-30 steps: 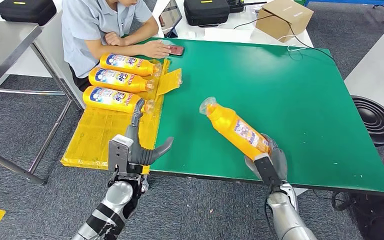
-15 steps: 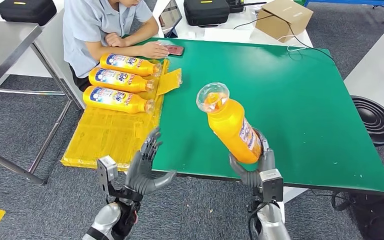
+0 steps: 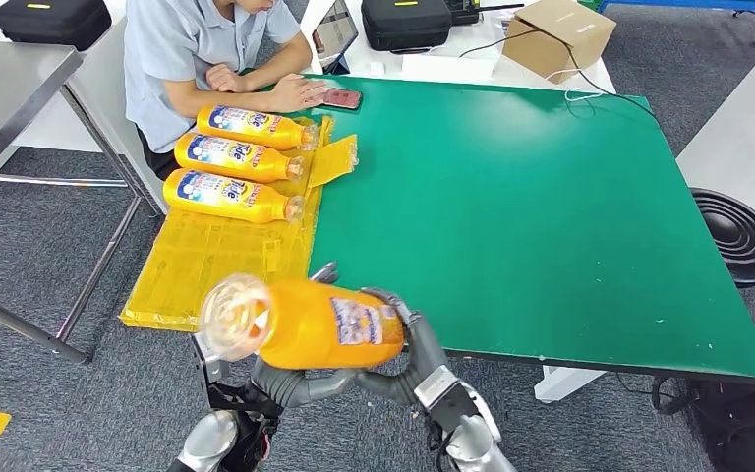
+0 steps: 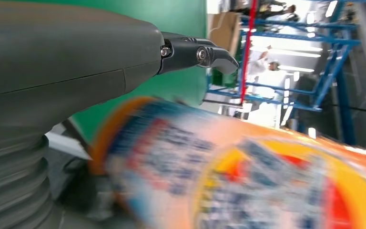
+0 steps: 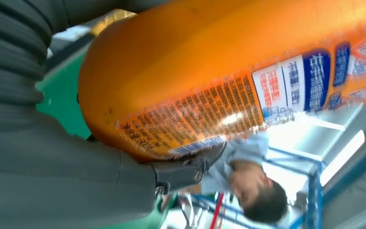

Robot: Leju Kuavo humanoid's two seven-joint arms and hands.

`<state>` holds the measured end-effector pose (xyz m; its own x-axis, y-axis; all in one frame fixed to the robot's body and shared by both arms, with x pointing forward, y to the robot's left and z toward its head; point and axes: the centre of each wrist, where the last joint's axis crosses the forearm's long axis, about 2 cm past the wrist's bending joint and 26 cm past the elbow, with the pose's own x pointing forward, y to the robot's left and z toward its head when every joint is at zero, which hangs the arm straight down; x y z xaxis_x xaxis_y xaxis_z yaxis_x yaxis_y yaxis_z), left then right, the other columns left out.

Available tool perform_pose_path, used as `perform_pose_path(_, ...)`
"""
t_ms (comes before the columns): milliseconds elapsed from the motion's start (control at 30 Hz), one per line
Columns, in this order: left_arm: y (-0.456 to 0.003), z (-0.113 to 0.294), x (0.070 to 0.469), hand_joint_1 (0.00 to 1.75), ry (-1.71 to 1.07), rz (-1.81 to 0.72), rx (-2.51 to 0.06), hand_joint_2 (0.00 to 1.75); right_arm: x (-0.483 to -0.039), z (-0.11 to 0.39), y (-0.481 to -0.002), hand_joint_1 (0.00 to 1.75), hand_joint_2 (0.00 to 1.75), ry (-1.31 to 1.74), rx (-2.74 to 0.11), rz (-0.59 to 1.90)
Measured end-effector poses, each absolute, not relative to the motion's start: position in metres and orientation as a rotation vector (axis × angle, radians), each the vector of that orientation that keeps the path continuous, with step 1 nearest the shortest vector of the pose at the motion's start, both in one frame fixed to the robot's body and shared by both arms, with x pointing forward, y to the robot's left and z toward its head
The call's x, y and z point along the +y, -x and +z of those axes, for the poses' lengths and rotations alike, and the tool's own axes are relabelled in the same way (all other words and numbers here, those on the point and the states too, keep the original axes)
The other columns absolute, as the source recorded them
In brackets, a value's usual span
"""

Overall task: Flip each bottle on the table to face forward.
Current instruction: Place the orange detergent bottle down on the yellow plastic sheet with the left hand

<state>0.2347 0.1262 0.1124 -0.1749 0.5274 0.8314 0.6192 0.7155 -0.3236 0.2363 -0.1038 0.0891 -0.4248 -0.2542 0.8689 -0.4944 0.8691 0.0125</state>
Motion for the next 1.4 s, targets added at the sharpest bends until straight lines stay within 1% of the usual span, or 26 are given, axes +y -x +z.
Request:
perform_pose_path(233,-0.231,0.128,0.123,0.00,0.877,-0.087,-1.919,1.75,-0.091,0.079,-0.231,1.75,1.75,-0.553,-1.987,0.382)
perform_pose_path(467,-0.228,0.134,0.124,0.00,0.819,-0.072,-1.996,1.75,-0.081,0.074,-0.229,1.75,1.75,-0.574,-1.956,0.420)
perform_pose_path(600,-0.226,0.135,0.124,0.00,0.837,-0.060,-1.994,1.75,-0.079,0.073,-0.229,1.75,1.75,-0.576,-1.947,0.422)
perform_pose_path(800,-0.223,0.137,0.127,0.00,0.956,-0.027,-1.941,1.75,-0.080,0.065,-0.226,1.75,1.75,-0.530,-1.922,0.413)
perform_pose_path(1033,-0.222,0.138,0.129,0.00,0.961,-0.033,-1.935,1.75,-0.082,0.059,-0.225,1.75,1.75,-0.511,-1.902,0.420)
perform_pose_path(1067,-0.222,0.138,0.129,0.03,0.961,-0.034,-1.934,1.75,-0.082,0.059,-0.225,1.75,1.75,-0.508,-1.901,0.421)
perform_pose_path(1167,-0.223,0.137,0.130,1.32,0.961,-0.041,-1.922,1.75,-0.083,0.057,-0.225,1.75,1.75,-0.495,-1.896,0.428)
perform_pose_path(1200,-0.223,0.137,0.130,1.72,0.963,-0.041,-1.911,1.75,-0.083,0.056,-0.224,1.75,1.75,-0.491,-1.894,0.432)
perform_pose_path(1233,-0.223,0.137,0.130,1.75,0.969,-0.039,-1.897,1.75,-0.084,0.056,-0.224,1.75,1.75,-0.488,-1.892,0.436)
perform_pose_path(1400,-0.226,0.133,0.135,1.75,1.067,0.030,-1.779,1.75,-0.085,0.050,-0.222,1.75,1.75,-0.478,-1.868,0.457)
